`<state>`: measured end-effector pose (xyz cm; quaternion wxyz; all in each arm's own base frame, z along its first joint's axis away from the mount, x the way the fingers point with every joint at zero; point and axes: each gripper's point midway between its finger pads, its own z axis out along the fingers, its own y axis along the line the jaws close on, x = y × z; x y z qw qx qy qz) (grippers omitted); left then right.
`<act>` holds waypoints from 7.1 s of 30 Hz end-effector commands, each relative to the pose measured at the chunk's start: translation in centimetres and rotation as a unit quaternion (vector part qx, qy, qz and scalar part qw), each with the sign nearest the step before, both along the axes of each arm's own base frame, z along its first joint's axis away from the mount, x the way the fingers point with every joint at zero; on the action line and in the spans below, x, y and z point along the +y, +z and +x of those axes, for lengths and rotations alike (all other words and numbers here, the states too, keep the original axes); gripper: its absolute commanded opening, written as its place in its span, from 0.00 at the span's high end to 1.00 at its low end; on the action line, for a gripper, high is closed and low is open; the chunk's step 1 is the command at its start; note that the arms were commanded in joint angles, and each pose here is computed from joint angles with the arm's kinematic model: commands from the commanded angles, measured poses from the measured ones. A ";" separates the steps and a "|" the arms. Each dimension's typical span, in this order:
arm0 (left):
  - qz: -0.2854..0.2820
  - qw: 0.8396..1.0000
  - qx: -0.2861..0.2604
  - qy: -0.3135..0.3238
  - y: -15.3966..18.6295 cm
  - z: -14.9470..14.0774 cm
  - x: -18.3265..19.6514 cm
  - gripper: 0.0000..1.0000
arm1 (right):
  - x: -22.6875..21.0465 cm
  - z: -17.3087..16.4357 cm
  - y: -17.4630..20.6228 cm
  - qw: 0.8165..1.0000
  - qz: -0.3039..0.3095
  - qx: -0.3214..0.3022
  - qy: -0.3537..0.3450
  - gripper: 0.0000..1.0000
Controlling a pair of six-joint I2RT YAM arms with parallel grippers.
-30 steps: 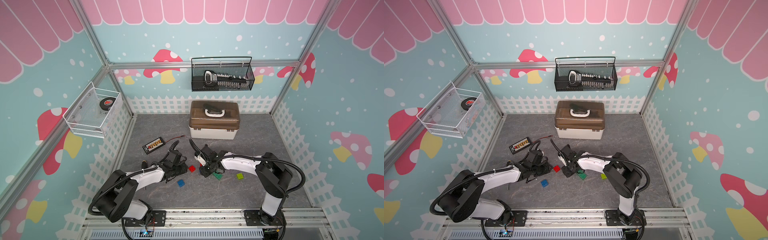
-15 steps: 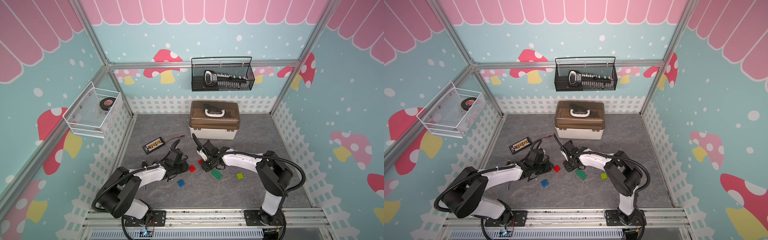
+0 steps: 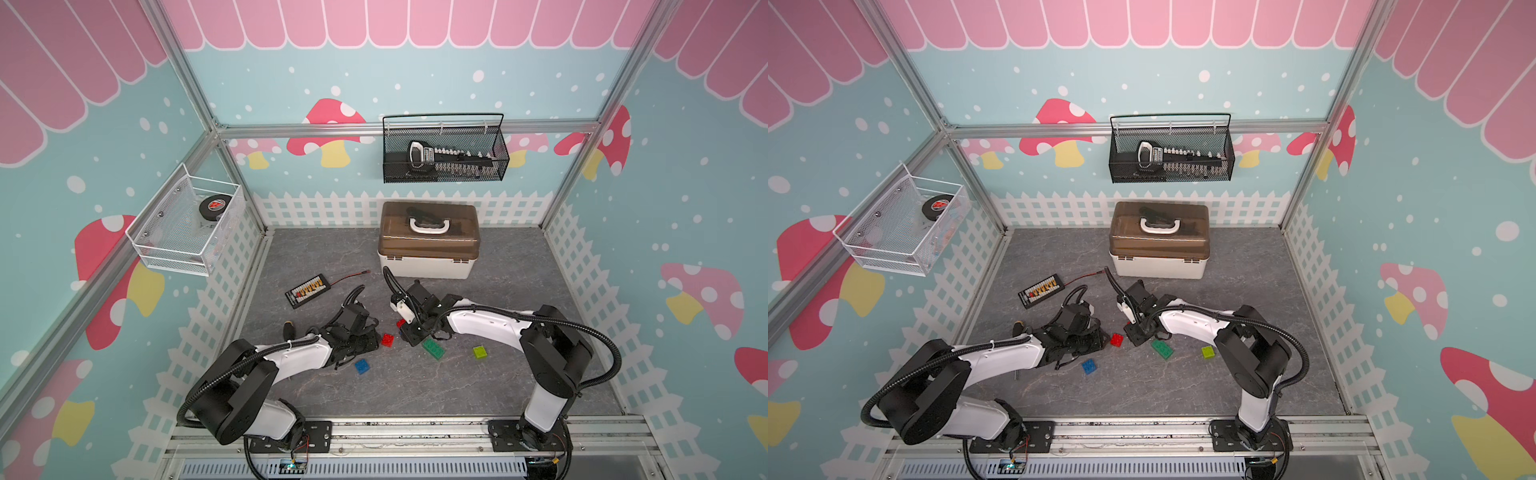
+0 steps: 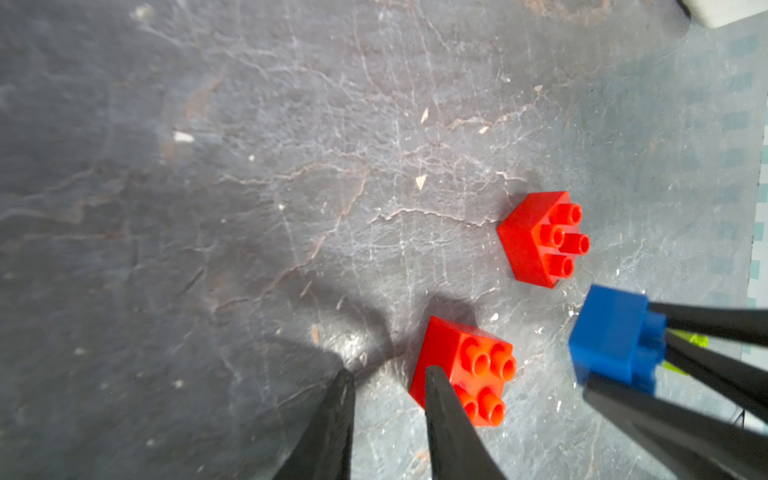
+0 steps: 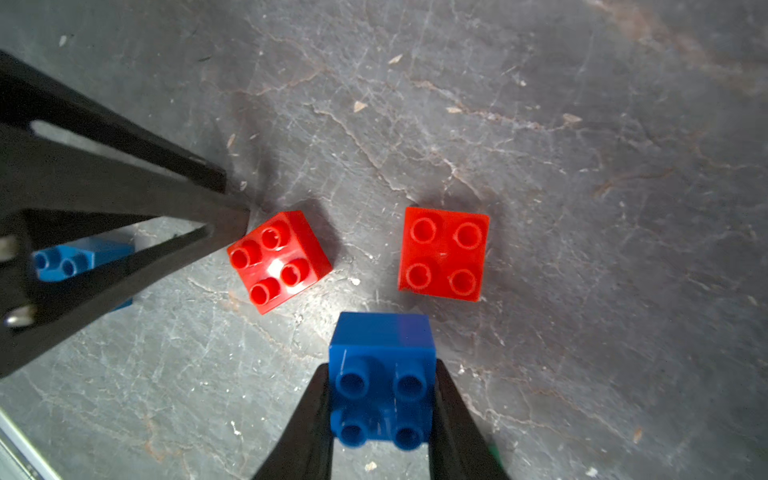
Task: Assemble the letter y with lego
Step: Assemble the lego brick with the lego brick, then move the lego brick at the center of the board, then pick up the lego brick from the center of the board.
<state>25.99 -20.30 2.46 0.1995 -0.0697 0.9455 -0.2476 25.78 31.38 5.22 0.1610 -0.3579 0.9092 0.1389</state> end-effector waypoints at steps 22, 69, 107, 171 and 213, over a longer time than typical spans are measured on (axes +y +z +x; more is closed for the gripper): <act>-0.007 0.994 -0.023 0.105 1.8 -6.3 7.8 0.49 | 2.1 -1.1 0.2 0.963 -0.062 -0.040 0.260 0.74; -0.029 0.993 -0.021 0.110 1.5 -6.9 7.7 0.43 | 1.3 -2.4 -2.8 0.942 -0.121 -0.019 0.313 0.74; -0.036 0.993 -0.024 0.111 1.7 -7.0 7.8 0.43 | 5.7 0.6 -1.7 0.949 -0.156 0.023 0.274 0.74; -0.018 0.993 -0.045 -0.106 6.6 -4.4 -8.1 0.31 | -22.1 -4.9 -0.8 0.932 -0.100 0.074 -0.341 0.39; -0.007 0.996 -0.047 -0.076 5.3 -4.6 -6.4 0.33 | -19.4 -2.9 -0.7 0.958 -0.084 0.079 -0.263 0.73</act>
